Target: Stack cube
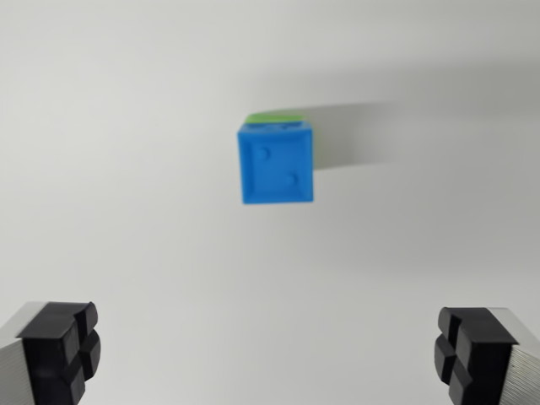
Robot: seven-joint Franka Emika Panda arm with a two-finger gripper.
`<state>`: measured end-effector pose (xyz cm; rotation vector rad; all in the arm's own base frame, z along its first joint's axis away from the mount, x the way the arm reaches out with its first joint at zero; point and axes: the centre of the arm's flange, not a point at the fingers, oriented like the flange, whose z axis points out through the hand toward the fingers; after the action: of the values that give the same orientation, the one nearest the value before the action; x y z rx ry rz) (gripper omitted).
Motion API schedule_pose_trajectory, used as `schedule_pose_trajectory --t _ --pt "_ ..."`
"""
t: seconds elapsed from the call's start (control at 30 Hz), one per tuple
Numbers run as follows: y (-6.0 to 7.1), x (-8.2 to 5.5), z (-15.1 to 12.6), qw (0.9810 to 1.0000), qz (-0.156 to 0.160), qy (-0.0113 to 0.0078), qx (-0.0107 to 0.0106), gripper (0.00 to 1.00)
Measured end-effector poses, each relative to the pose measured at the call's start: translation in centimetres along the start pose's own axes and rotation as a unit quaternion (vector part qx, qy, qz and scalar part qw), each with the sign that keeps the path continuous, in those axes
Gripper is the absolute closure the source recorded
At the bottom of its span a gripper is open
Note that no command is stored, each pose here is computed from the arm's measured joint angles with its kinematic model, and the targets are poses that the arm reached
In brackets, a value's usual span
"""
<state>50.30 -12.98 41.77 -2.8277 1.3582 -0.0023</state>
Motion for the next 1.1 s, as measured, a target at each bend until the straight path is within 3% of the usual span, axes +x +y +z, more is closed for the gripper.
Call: schedule_pose_trajectory --t 0.57,1.1 --pt "0.0 0.0 -4.3 1.0000 0.000 0.0000 0.0005 0.00" --pt "0.0 0.1 -4.9 1.0000 0.000 -0.0001 0.0005 0.00"
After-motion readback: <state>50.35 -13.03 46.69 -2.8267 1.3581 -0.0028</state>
